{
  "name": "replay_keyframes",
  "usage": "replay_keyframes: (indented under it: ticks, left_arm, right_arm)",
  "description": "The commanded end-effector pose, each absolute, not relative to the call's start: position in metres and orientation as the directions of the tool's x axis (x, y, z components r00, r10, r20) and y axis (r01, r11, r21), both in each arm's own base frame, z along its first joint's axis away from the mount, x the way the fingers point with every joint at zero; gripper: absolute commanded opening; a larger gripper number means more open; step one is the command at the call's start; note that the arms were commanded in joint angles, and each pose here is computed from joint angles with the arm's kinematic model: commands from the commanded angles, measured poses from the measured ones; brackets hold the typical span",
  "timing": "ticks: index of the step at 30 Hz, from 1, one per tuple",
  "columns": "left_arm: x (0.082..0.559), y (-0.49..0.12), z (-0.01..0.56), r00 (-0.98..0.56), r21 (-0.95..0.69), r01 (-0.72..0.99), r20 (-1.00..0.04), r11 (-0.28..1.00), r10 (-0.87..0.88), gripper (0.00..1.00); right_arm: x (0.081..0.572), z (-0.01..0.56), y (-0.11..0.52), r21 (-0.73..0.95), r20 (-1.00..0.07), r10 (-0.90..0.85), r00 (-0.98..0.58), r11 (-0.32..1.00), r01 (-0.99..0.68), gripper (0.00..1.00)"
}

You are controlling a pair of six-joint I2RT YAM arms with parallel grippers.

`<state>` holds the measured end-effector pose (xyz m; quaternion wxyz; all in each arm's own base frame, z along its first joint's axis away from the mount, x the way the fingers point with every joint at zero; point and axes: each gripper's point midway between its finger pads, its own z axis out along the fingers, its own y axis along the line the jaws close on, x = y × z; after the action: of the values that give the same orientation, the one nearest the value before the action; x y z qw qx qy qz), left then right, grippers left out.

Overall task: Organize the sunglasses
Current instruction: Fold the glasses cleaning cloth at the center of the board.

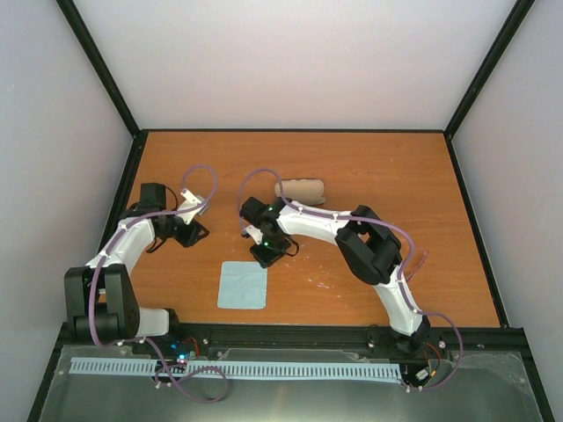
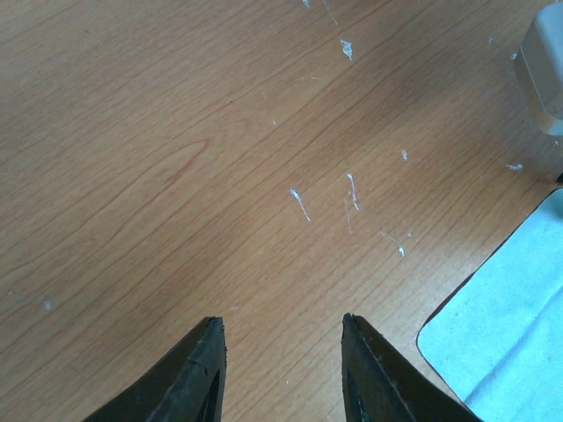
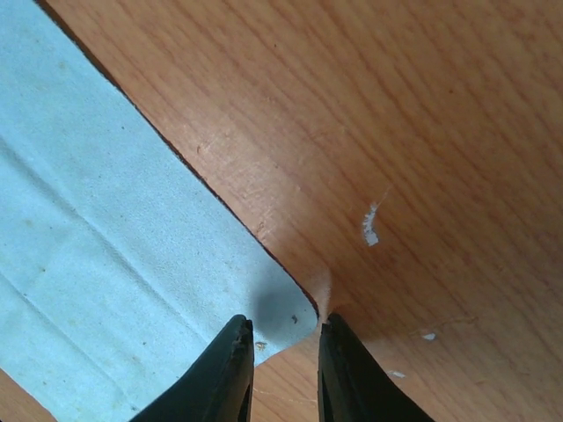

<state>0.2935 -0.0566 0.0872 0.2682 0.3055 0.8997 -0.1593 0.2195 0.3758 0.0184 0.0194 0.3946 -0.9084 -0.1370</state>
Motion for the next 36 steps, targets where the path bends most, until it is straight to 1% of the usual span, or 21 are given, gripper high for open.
replay_keyframes:
  ticks: [1, 9, 13, 19, 23, 27, 36]
  left_arm:
    - [0.296, -0.055, 0.097, -0.654, -0.109, 0.627, -0.611, 0.772, 0.445, 0.37]
    - [0.290, -0.055, 0.095, -0.661, -0.111, 0.618, -0.609, 0.778, 0.438, 0.37]
    - [0.290, -0.056, 0.096, -0.656, -0.111, 0.622, -0.615, 0.775, 0.438, 0.37]
    - [0.288, -0.063, 0.095, -0.635, -0.131, 0.657, -0.627, 0.743, 0.451, 0.38]
    - [0.288, -0.074, 0.095, -0.638, -0.209, 0.691, -0.627, 0.692, 0.447, 0.39]
    - [0.289, -0.081, 0.089, -0.658, -0.283, 0.702, -0.610, 0.654, 0.442, 0.35]
    - [0.310, -0.093, 0.097, -0.623, -0.286, 0.742, -0.628, 0.606, 0.467, 0.38]
  right_arm:
    - [0.209, -0.001, 0.375, 0.236, -0.026, -0.737, -0.675, 0.651, -0.721, 0.22]
    - [0.203, -0.012, 0.366, 0.201, 0.009, -0.737, -0.676, 0.663, -0.721, 0.11]
    - [0.206, -0.014, 0.362, 0.170, 0.014, -0.731, -0.682, 0.674, -0.719, 0.03]
    - [0.218, -0.010, 0.358, 0.104, -0.014, -0.712, -0.702, 0.697, -0.709, 0.03]
    - [0.227, -0.010, 0.356, 0.086, -0.028, -0.688, -0.725, 0.721, -0.687, 0.03]
    - [0.239, -0.013, 0.348, 0.074, -0.021, -0.665, -0.746, 0.743, -0.665, 0.03]
    - [0.281, -0.010, 0.328, 0.066, -0.056, -0.583, -0.811, 0.808, -0.585, 0.03]
